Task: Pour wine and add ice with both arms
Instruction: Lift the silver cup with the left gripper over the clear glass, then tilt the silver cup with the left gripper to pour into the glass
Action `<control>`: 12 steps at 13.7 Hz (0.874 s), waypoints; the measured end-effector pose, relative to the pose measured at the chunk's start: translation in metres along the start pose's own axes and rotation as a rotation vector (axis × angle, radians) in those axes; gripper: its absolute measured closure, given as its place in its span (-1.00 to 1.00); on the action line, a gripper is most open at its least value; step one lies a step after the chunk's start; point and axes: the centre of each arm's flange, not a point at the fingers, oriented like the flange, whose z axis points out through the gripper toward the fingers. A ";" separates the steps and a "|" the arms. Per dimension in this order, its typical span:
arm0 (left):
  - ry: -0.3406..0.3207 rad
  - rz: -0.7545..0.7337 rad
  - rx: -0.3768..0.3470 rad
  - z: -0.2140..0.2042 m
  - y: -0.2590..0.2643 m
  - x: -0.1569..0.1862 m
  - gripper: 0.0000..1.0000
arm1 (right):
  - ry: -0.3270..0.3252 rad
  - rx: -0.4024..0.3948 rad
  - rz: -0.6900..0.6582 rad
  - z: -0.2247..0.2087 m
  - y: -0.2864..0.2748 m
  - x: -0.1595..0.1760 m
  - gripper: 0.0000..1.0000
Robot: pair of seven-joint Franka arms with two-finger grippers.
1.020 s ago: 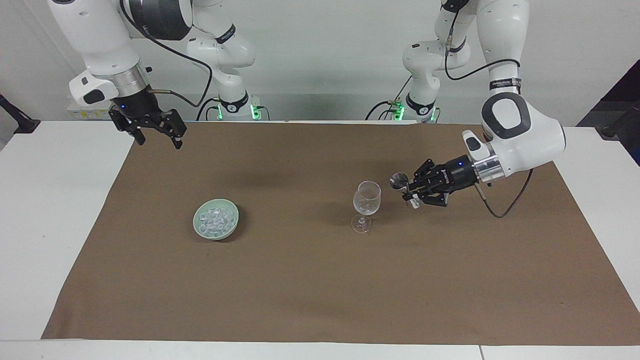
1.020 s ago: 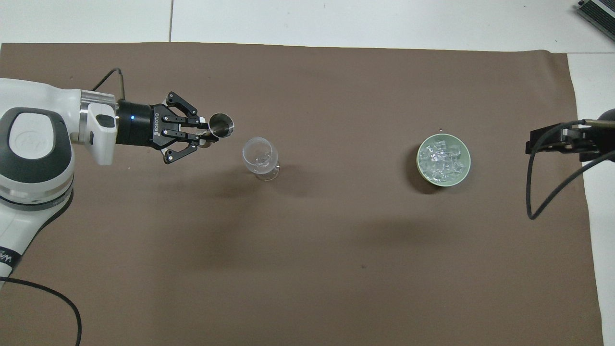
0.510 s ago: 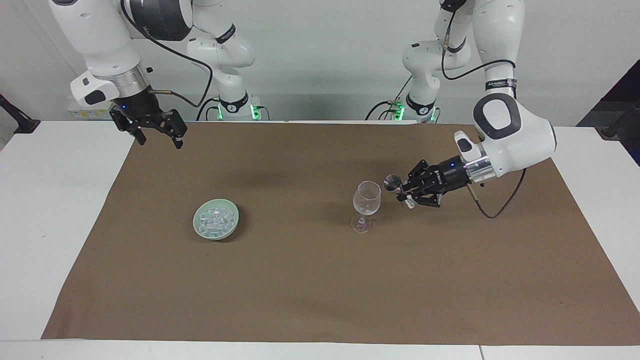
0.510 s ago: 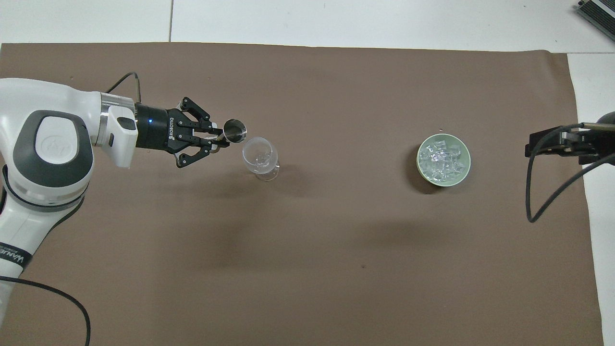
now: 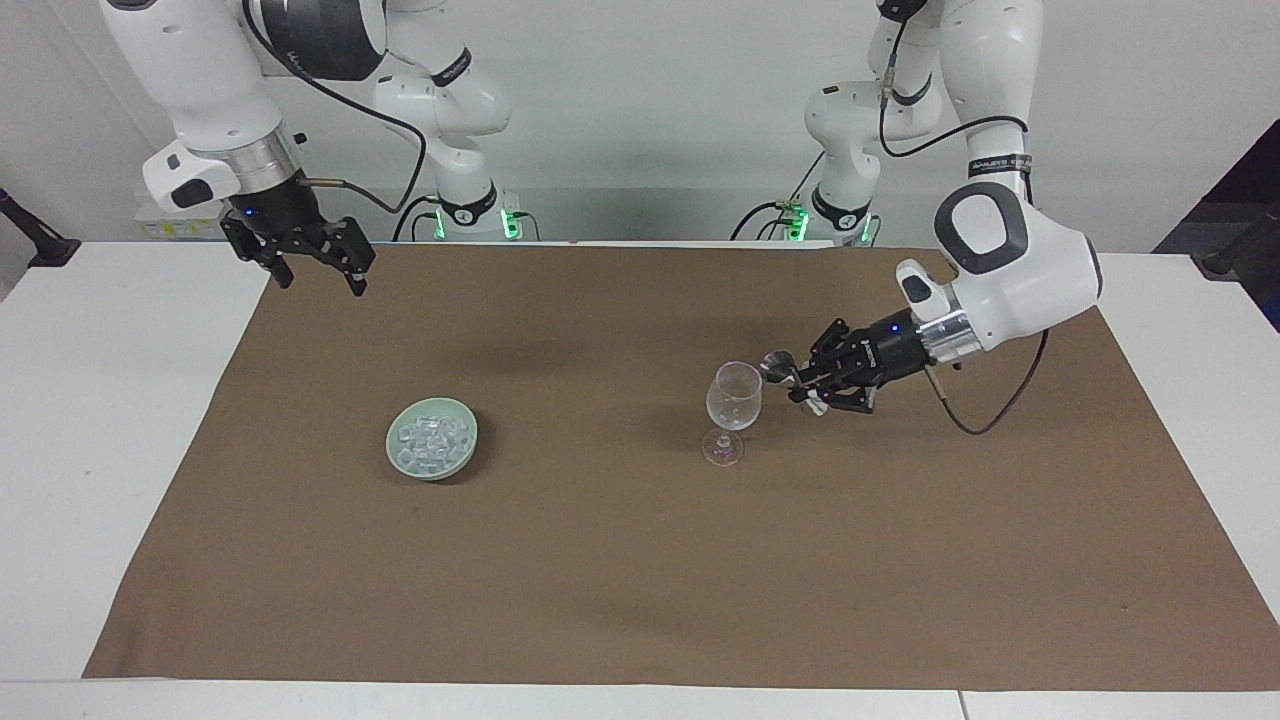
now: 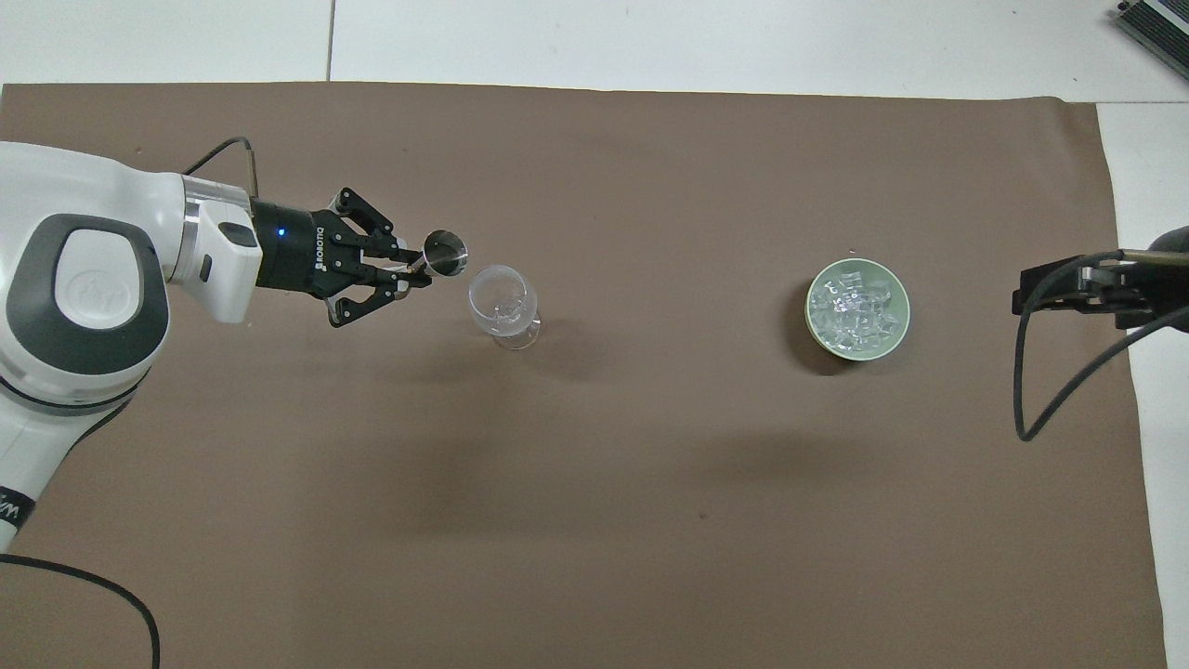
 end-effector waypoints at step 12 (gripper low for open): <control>-0.167 -0.019 -0.014 0.010 0.009 0.032 0.58 | 0.000 0.000 0.000 0.000 0.000 -0.003 -1.00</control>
